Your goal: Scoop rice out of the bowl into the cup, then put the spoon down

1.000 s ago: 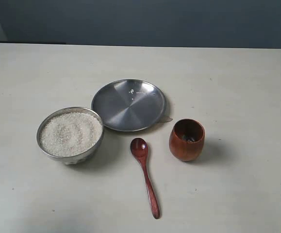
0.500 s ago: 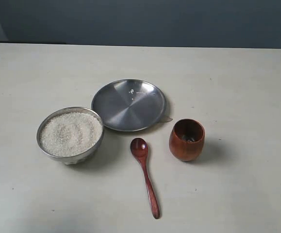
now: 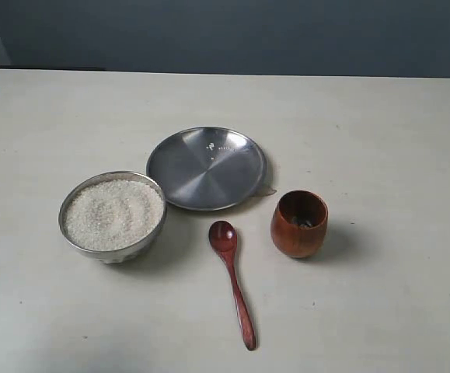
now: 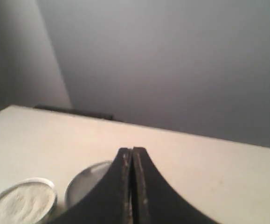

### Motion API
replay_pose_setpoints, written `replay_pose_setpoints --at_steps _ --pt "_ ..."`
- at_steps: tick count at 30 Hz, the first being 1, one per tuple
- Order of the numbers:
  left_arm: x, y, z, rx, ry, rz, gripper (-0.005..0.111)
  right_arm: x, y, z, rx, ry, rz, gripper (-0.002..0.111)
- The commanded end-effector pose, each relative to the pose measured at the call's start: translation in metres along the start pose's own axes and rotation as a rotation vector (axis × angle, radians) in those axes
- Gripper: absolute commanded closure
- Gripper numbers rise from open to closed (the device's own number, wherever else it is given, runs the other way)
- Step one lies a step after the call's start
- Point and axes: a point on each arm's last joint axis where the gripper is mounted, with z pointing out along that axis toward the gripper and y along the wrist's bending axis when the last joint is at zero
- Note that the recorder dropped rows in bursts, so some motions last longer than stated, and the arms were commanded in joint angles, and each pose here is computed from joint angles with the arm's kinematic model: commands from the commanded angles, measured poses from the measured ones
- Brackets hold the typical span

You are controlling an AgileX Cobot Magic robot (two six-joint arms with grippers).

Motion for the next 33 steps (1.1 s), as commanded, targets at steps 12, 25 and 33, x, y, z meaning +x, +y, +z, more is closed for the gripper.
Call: replay_pose_setpoints --at_steps 12,25,33 --pt "0.000 0.000 0.000 0.003 -0.014 -0.001 0.106 0.035 0.003 0.071 -0.219 0.395 -0.134 0.109" --pt "0.000 0.000 0.000 0.003 -0.014 -0.001 0.106 0.017 -0.004 0.081 -0.137 0.196 -0.209 0.109" --pt "0.000 0.000 0.000 0.003 -0.014 -0.001 0.106 0.005 -0.008 0.083 -0.071 0.079 -0.023 0.109"
